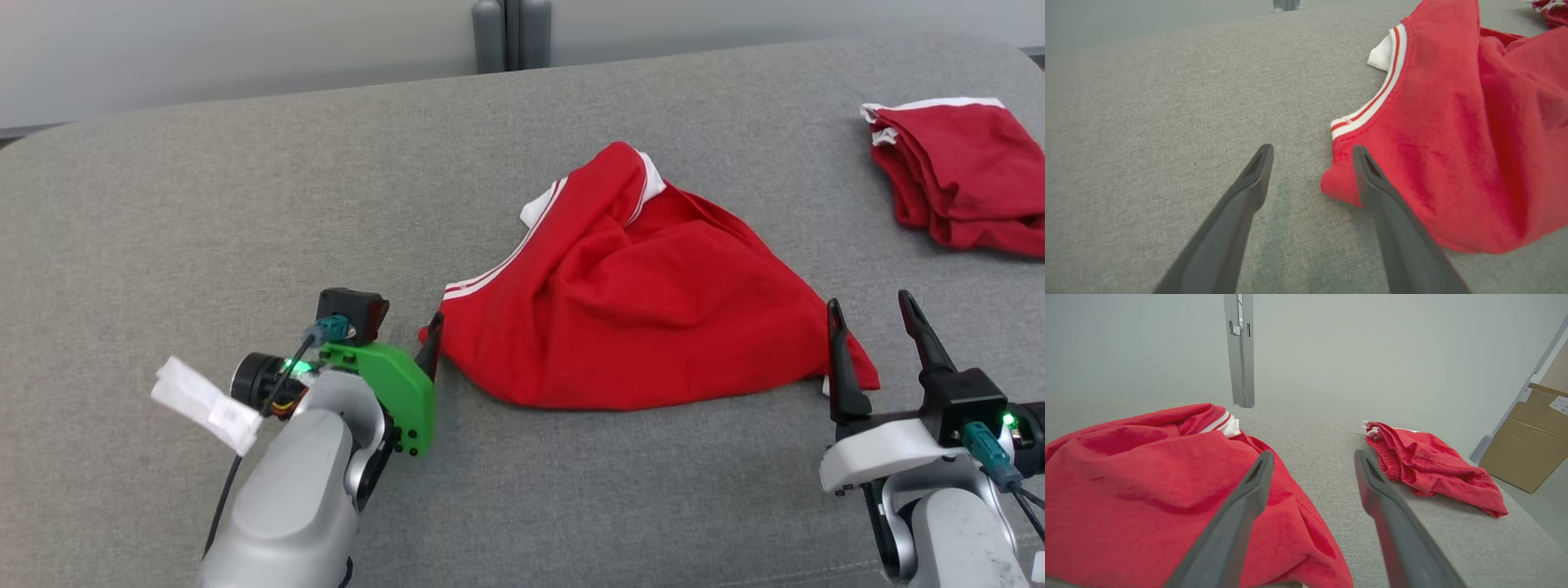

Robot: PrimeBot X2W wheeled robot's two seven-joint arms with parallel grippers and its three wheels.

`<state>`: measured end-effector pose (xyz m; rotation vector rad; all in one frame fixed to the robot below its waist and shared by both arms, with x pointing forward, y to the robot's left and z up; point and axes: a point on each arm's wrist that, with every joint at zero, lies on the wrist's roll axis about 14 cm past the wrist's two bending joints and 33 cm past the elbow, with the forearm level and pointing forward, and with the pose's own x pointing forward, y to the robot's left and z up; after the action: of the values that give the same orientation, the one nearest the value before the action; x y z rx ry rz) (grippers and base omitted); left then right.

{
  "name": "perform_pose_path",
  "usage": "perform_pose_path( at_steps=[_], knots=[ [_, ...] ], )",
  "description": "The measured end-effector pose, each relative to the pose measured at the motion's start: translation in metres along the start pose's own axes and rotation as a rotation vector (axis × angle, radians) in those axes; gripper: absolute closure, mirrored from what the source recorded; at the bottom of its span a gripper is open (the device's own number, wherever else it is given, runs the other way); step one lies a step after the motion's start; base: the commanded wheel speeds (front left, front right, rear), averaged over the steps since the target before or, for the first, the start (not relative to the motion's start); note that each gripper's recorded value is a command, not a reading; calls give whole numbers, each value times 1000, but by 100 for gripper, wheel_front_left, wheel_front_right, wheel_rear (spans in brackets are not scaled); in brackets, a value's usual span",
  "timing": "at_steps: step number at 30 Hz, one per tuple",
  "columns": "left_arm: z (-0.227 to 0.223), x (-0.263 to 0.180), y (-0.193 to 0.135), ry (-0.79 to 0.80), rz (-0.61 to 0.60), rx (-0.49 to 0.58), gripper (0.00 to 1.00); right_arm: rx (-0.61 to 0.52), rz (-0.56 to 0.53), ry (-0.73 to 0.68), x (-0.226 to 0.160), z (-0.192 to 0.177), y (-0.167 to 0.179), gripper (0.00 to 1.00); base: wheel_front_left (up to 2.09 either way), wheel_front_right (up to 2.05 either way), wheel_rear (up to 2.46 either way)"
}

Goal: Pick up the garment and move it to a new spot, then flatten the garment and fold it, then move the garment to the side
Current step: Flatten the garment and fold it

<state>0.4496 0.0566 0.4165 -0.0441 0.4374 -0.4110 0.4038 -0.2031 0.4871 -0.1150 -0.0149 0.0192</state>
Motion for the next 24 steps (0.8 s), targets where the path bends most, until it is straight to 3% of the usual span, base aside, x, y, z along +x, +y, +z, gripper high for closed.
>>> perform_pose_path(
  at_steps=[6, 15, 17, 18, 19, 20, 24],
  knots=[
    [-27, 25, -5, 197, -39, 23, 0, 1, -11, 20, 6, -8, -4, 0, 0, 0, 0],
    [-30, 46, -32, 236, -141, 42, 0, -9, -74, 74, -3, -25, -26, 0, 0, 0, 0],
    [-31, 45, -36, 241, -155, 50, 6, -9, -76, 74, -4, -25, -27, 0, 0, 0, 0],
    [-31, 45, -38, 244, -160, 56, 58, -8, -76, 73, -4, -25, -27, 0, 0, 0, 0],
    [-32, 45, -40, 247, -166, 68, 71, -8, -75, 70, -4, -24, -26, 0, 0, 0, 0],
    [-29, 45, -42, 226, -174, 76, 100, -5, -75, 67, -3, -24, -26, 0, 0, 0, 0],
    [-13, 43, -42, 123, -166, 83, 100, -2, -81, 56, -2, -20, -28, 0, 0, 0, 0]
  ],
)
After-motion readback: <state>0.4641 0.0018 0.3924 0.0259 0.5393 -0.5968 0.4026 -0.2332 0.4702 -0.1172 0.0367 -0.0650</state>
